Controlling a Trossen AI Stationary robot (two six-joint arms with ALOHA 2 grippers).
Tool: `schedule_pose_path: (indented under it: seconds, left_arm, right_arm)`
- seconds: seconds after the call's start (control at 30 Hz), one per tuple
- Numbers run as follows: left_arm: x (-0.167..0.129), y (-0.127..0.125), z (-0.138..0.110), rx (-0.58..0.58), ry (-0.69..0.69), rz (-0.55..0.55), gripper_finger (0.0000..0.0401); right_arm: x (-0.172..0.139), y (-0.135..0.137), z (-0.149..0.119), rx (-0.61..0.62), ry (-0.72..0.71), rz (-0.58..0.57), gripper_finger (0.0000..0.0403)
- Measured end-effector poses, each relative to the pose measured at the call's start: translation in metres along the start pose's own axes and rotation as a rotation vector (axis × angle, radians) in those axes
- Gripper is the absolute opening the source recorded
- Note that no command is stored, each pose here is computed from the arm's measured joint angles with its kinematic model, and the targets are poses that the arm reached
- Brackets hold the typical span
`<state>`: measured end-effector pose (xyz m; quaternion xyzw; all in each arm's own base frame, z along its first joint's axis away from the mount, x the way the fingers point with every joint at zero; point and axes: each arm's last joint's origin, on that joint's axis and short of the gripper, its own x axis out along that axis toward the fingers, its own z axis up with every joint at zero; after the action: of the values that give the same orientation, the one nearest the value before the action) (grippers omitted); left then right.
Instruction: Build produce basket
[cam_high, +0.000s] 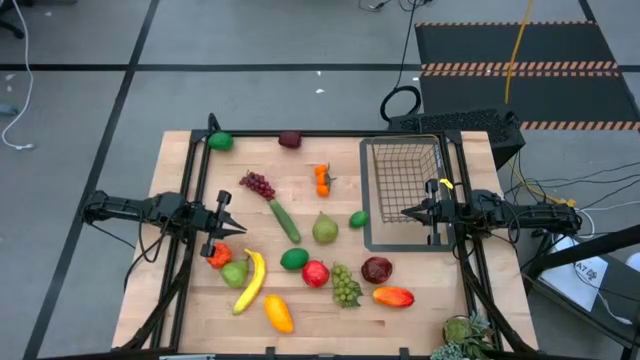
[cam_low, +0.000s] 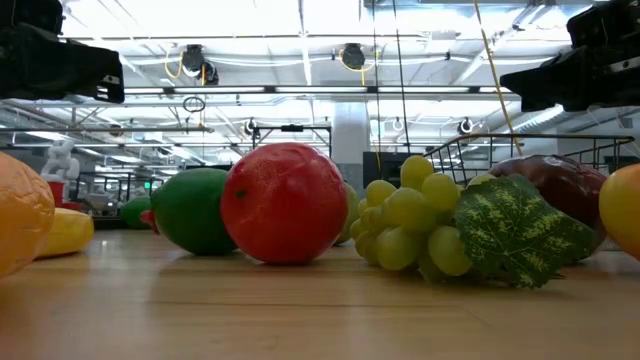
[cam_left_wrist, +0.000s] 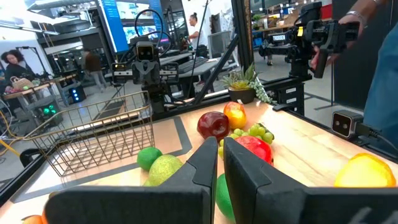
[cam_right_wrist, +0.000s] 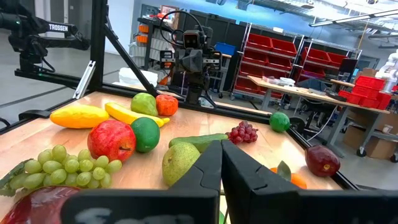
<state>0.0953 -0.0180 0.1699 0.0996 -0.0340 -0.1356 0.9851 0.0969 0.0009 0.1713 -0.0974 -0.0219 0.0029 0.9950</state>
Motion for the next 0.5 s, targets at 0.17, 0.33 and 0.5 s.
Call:
schedule_pose_path:
  seconds: [0.17,0.33,0.5]
  left_arm:
    - [0.0000,0.0000,0.0001,0.000,-0.001,0.000,0.0031]
    - [0.0000,0.0000,0.0001,0.000,-0.001,0.000,0.0031]
    - [0.0000,0.0000,0.0001,0.000,-0.001,0.000,0.0031]
  right_arm:
    - [0.0000,0.0000,0.0000,-0.001,0.000,0.000,0.0000]
    - [0.0000,0.0000,0.0001,-0.001,-0.001,0.000,0.0000]
    - [0.0000,-0.0001,0.0005,-0.001,-0.004,-0.001,0.0000]
